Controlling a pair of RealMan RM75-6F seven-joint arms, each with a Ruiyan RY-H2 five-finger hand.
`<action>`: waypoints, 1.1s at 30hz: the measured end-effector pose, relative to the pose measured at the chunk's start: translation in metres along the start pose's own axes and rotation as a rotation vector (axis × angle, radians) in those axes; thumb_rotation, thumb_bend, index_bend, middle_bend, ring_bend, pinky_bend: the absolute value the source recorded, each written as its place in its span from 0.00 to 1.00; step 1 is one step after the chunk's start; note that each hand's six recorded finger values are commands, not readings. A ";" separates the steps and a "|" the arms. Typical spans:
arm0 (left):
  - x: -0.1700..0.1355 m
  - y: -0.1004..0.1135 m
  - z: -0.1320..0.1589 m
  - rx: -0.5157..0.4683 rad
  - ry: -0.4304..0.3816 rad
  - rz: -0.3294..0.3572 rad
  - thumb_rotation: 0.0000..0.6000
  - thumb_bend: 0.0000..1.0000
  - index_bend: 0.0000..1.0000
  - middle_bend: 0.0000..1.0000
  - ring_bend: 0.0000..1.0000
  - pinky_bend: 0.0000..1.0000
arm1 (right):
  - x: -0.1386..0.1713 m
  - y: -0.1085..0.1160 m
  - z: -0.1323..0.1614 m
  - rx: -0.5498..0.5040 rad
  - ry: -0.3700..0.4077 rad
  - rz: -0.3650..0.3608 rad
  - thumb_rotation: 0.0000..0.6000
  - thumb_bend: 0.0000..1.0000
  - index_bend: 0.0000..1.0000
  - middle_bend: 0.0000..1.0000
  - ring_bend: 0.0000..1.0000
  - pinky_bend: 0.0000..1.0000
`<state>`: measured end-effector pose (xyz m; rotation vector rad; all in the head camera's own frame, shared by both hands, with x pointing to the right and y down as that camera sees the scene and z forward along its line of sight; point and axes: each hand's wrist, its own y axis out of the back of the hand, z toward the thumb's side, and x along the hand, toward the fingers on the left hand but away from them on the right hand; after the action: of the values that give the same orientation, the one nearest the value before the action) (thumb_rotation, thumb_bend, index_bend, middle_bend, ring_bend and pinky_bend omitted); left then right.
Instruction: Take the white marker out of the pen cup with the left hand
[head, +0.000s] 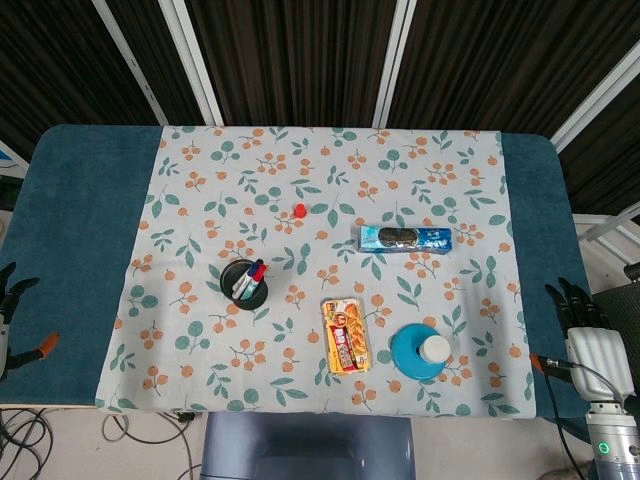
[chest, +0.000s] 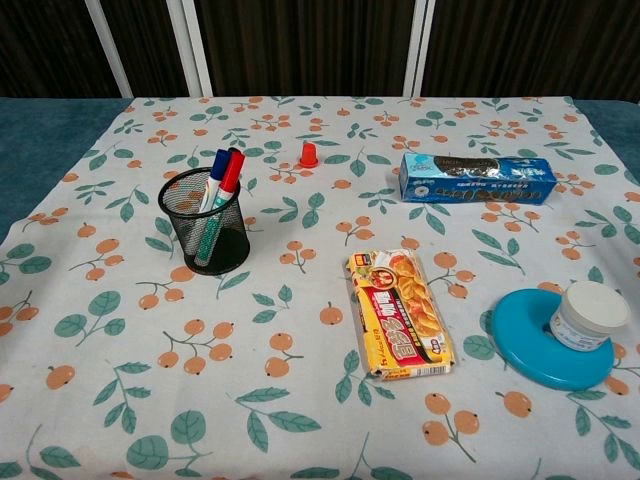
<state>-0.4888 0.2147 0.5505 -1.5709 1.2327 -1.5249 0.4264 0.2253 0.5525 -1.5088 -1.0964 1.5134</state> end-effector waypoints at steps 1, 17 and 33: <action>0.000 0.000 0.000 0.000 0.000 0.000 1.00 0.17 0.18 0.00 0.00 0.00 | 0.000 0.000 0.000 0.000 0.000 0.000 1.00 0.10 0.10 0.01 0.06 0.17; 0.000 0.001 0.000 -0.008 -0.002 0.004 1.00 0.17 0.18 0.00 0.00 0.00 | 0.000 0.000 0.000 0.001 0.001 -0.001 1.00 0.10 0.10 0.01 0.06 0.17; 0.004 -0.001 -0.001 -0.040 -0.012 -0.015 1.00 0.17 0.18 0.00 0.00 0.00 | 0.000 0.000 0.000 0.003 -0.002 -0.002 1.00 0.10 0.10 0.01 0.06 0.17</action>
<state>-0.4897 0.2118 0.5532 -1.6160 1.2550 -1.5068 0.4265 0.2256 0.5526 -1.5041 -1.0955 1.5153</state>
